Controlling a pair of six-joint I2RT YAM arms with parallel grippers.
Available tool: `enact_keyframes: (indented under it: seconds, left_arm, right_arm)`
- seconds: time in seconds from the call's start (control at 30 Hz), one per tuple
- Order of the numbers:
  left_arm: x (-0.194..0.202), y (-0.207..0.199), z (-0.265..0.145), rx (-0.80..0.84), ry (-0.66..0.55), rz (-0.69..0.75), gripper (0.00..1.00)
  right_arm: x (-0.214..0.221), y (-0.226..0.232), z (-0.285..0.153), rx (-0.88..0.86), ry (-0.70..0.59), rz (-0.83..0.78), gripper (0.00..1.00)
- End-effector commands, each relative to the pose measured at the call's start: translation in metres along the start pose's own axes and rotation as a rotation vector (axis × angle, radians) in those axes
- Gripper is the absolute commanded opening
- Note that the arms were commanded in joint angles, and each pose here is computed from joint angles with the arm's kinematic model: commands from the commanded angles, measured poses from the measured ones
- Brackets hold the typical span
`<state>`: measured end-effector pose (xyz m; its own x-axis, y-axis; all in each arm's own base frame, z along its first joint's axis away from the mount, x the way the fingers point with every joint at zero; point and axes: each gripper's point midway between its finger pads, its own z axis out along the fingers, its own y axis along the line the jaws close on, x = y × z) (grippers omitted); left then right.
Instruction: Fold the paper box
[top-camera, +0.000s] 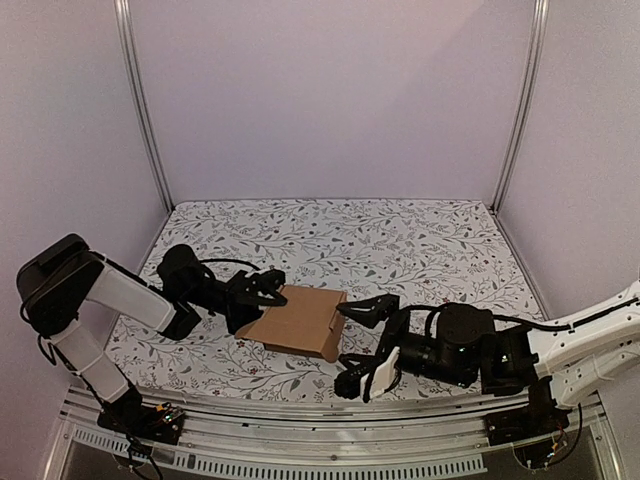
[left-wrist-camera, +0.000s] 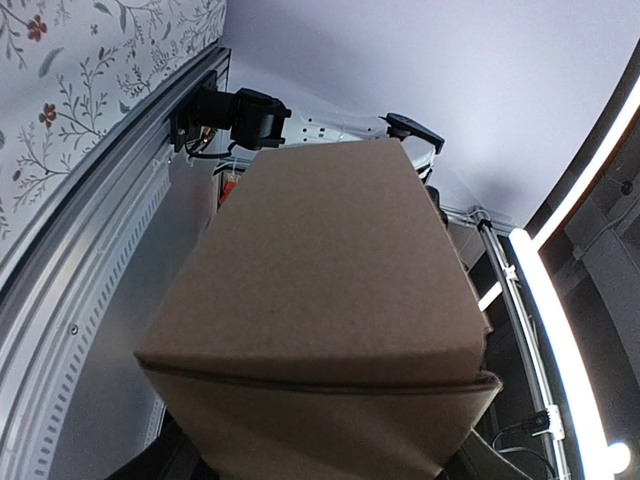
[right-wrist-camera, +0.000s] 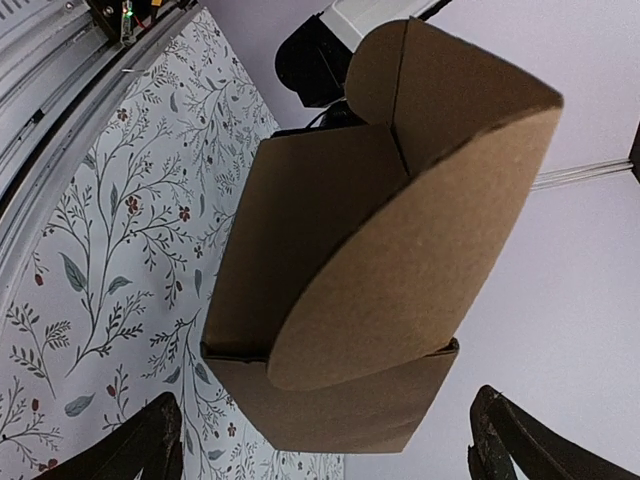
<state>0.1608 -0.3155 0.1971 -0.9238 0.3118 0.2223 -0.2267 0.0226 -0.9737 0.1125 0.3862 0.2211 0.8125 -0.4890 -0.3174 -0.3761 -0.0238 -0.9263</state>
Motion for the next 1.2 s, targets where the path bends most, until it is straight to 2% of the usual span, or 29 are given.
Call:
enact_keyframes:
  seconds: [0.0,0.13,0.43,0.57,0.67,0.77,0.9,0.93,0.97,1.0,1.17]
  left_arm:
    - [0.021,-0.025,-0.002,0.049,0.048,0.180,0.00]
    - [0.026,-0.025,0.000,0.049,0.060,0.182,0.00]
    - [0.031,-0.024,0.005,0.048,0.076,0.186,0.00]
    - [0.034,-0.022,0.007,0.045,0.089,0.192,0.09]
    - [0.038,-0.020,0.009,0.042,0.105,0.203,0.18]
    - [0.039,-0.019,0.009,0.045,0.100,0.213,0.32]
    - [0.046,-0.032,0.010,0.066,0.100,0.302,0.42]
    - [0.049,-0.037,0.010,0.074,0.102,0.330,0.56]
    - [0.050,-0.040,0.010,0.081,0.099,0.352,0.86]
    - [0.052,-0.044,0.011,0.088,0.097,0.373,0.98]
    - [0.048,-0.052,0.010,0.104,0.058,0.423,1.00]
  right_arm:
    - [0.003,-0.012,0.007,0.129,0.053,-0.126,0.99]
    - [0.000,-0.015,0.015,0.168,0.057,-0.152,0.97]
    - [-0.002,-0.020,0.019,0.195,0.061,-0.133,0.71]
    - [-0.001,-0.019,0.019,0.193,0.062,-0.118,0.61]
    - [-0.001,-0.018,0.019,0.192,0.060,-0.112,0.53]
    - [0.000,-0.018,0.018,0.191,0.062,-0.109,0.52]
    - [0.006,-0.012,0.014,0.169,0.083,-0.107,0.50]
    - [0.008,-0.010,0.013,0.159,0.089,-0.107,0.50]
    - [0.011,-0.007,0.011,0.150,0.096,-0.098,0.49]
    - [0.013,-0.007,0.009,0.148,0.101,-0.083,0.49]
    - [0.022,-0.003,-0.004,0.111,0.131,-0.029,0.47]
